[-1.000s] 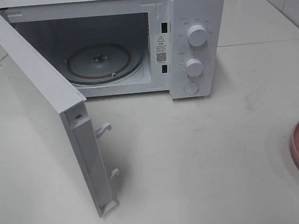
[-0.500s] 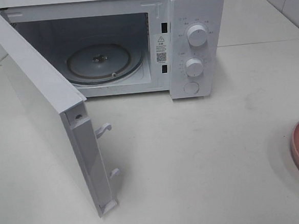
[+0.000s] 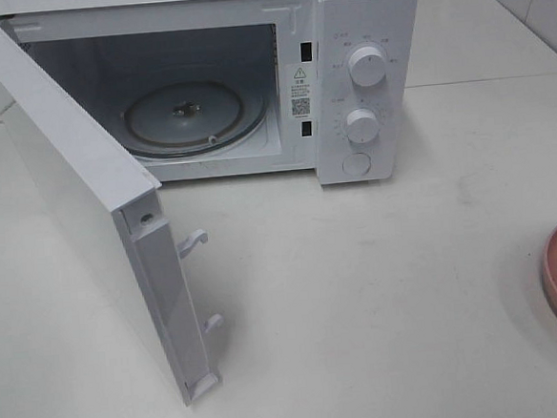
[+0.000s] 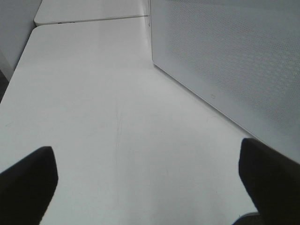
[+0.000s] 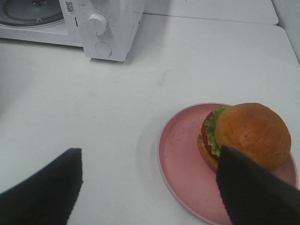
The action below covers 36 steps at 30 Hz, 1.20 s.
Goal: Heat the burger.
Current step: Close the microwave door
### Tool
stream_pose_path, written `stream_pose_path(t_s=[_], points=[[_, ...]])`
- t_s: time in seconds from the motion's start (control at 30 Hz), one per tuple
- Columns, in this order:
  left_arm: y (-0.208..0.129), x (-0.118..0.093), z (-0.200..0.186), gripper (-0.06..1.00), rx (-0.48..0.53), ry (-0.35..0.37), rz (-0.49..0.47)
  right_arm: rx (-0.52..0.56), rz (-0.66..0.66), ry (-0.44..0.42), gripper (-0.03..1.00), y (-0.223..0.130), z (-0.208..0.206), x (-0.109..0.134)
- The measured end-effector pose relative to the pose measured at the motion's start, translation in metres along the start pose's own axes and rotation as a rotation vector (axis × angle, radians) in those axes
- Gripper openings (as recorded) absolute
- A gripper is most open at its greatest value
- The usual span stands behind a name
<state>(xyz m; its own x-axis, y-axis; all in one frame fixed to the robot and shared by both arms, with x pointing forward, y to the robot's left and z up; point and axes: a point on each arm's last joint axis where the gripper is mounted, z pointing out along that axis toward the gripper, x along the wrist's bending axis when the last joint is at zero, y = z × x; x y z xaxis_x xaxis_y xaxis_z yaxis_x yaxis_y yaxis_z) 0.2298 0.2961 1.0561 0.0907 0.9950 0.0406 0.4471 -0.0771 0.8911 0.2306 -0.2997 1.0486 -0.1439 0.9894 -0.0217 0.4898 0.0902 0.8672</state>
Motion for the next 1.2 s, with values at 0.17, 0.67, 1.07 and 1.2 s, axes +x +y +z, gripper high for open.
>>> stream_pose_path(t_s=[0.17,0.67,1.07,1.2], points=[[0.0,0.0,0.0,0.98,0.0,0.0,0.0,0.002,-0.001,0.0,0.76,-0.0005,0.0007,0.0],[0.0,0.0,0.0,0.98,0.0,0.0,0.0,-0.001,0.0,0.0,0.76,-0.0002,0.0007,0.0],[0.0,0.0,0.0,0.98,0.0,0.0,0.0,-0.001,0.0,0.0,0.76,-0.0002,0.0007,0.0],[0.0,0.0,0.0,0.98,0.0,0.0,0.0,-0.001,0.0,0.0,0.76,-0.0002,0.0007,0.0]])
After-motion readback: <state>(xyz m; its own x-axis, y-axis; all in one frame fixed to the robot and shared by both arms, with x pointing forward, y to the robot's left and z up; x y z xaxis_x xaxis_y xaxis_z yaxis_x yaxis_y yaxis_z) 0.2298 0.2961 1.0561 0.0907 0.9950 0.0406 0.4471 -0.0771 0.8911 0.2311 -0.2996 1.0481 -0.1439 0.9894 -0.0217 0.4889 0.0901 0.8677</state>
